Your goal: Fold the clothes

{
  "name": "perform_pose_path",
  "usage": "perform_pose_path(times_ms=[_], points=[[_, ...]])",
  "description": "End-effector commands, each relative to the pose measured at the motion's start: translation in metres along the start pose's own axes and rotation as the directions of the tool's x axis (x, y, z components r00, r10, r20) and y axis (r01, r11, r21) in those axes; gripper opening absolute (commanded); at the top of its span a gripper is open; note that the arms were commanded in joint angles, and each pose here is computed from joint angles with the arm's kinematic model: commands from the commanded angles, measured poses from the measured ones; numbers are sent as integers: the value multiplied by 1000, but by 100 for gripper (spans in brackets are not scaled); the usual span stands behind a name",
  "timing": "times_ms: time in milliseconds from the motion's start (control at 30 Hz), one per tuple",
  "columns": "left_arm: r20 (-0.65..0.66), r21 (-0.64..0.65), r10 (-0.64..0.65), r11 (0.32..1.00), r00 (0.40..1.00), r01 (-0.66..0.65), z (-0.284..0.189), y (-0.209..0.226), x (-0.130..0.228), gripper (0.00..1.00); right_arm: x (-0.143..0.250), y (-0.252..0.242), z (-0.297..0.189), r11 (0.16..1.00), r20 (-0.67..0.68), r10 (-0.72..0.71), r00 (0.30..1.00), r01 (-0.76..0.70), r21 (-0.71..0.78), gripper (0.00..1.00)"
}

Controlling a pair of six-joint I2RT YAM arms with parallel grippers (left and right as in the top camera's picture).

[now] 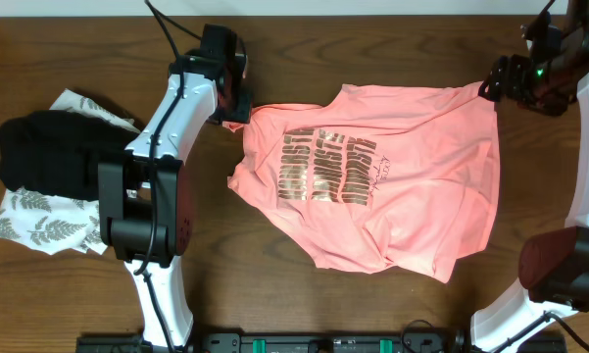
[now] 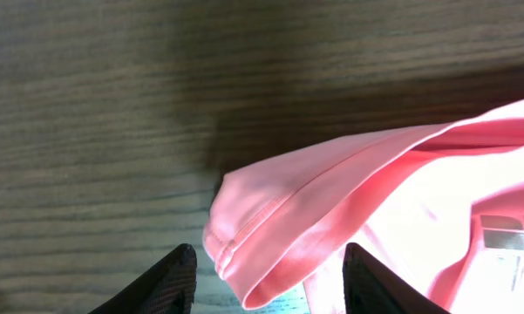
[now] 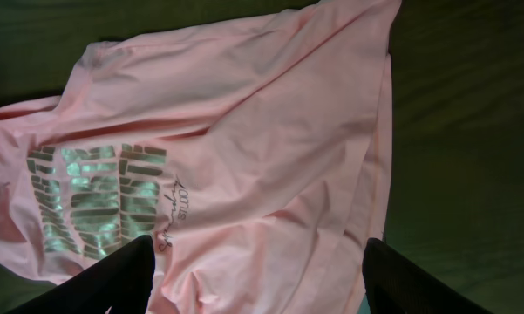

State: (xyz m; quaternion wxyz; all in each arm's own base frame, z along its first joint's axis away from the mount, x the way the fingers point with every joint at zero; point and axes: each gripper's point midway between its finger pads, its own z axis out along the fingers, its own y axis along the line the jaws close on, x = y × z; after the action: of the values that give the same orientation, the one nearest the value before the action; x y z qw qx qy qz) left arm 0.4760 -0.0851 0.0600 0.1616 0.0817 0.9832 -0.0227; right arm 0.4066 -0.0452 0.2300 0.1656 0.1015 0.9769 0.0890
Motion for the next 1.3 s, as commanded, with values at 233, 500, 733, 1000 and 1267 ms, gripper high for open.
perform_pose_path(times_ms=[233, 500, 733, 1000, 1267], points=[[-55, 20, 111, 994, 992, -110, -3, -2, 15, 57, -1, 4, -11, 1000, 30, -18, 999, 18, 4, 74], [-56, 22, 147, 989, 988, -146, 8, -1, 23, 56, -4, 4, -11, 1000, 43, -20, 999, 19, 4, 74], [-12, 16, 174, 985, 985, -174, 21, -1, 14, 47, -4, 4, -11, 1000, 44, -20, 999, 20, 4, 74], [-22, -8, 191, 982, 981, -191, 29, 4, 14, 6, -5, 4, -11, 1000, 45, -20, 999, 20, 4, 74], [157, -96, 174, 982, 972, -161, 12, 23, -38, 6, -6, 2, -11, 1000, 49, -21, 999, 20, 18, 74]])
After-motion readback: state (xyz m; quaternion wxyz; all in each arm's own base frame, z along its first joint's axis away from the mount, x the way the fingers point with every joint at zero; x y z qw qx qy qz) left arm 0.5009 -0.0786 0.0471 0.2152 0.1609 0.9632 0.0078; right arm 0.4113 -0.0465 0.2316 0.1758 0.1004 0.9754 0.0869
